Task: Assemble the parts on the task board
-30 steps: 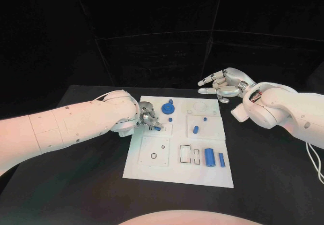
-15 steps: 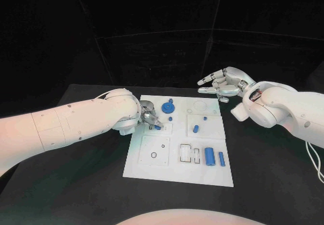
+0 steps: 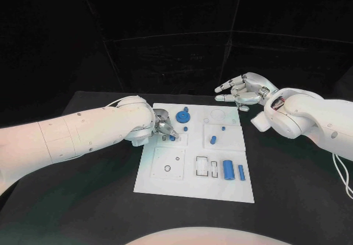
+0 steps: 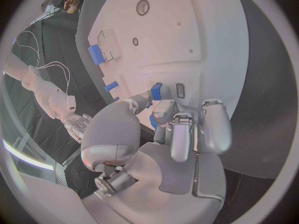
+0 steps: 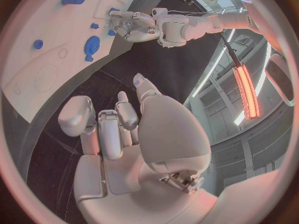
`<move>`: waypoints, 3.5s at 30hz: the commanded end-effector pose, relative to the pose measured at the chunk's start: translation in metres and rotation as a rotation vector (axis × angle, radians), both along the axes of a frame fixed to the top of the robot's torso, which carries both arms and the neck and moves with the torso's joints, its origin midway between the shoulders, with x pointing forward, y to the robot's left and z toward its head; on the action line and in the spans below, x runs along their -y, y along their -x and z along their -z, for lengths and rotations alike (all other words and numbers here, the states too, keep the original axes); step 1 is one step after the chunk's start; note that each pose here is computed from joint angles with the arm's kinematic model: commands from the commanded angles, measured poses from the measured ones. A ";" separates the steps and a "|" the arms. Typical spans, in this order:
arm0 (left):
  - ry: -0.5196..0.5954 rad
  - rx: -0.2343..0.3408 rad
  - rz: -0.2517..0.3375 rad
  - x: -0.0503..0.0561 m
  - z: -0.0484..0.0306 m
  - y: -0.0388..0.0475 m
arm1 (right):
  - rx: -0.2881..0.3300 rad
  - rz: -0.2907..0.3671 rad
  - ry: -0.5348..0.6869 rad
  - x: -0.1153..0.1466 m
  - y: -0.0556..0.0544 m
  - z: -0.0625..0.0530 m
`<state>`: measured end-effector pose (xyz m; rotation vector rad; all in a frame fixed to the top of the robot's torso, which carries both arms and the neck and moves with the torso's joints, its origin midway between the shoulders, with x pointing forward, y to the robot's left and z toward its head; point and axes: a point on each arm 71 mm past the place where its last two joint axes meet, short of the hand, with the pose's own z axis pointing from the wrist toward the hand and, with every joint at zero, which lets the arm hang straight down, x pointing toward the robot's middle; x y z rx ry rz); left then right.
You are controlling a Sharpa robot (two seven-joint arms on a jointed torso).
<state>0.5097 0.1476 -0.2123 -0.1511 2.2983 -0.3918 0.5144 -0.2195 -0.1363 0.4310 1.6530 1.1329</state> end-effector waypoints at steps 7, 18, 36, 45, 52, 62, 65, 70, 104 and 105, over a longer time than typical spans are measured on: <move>-0.014 -0.003 -0.001 0.000 0.0010 -0.0014 | 0.000 -0.014 0.000 -0.002 0.001 -0.001; -0.019 -0.005 -0.003 0.001 0.0004 -0.0029 | -0.002 -0.016 0.000 -0.002 0.001 -0.001; 0.013 0.035 -0.023 -0.003 -0.0050 -0.0023 | 0.001 -0.012 0.000 -0.002 0.000 -0.001; 0.045 0.061 -0.014 -0.008 -0.0234 -0.0021 | 0.001 -0.008 0.001 0.000 -0.002 -0.001; 0.019 0.067 -0.002 -0.019 -0.0548 -0.0179 | 0.000 0.004 0.005 0.003 -0.005 0.000; -0.038 0.048 -0.044 -0.039 -0.0714 -0.0547 | 0.000 0.001 0.007 0.002 -0.006 0.001; -0.045 0.042 -0.054 -0.041 -0.0705 -0.0618 | 0.000 -0.001 0.008 0.001 -0.006 0.001; -0.062 0.026 -0.068 -0.043 -0.0649 -0.0703 | 0.001 -0.004 0.010 0.000 -0.006 0.001; -0.124 -0.075 -0.045 -0.035 -0.0342 -0.0771 | 0.001 -0.017 0.011 -0.005 -0.006 0.001; -0.124 -0.075 -0.045 -0.035 -0.0341 -0.0772 | 0.001 -0.017 0.011 -0.005 -0.006 0.001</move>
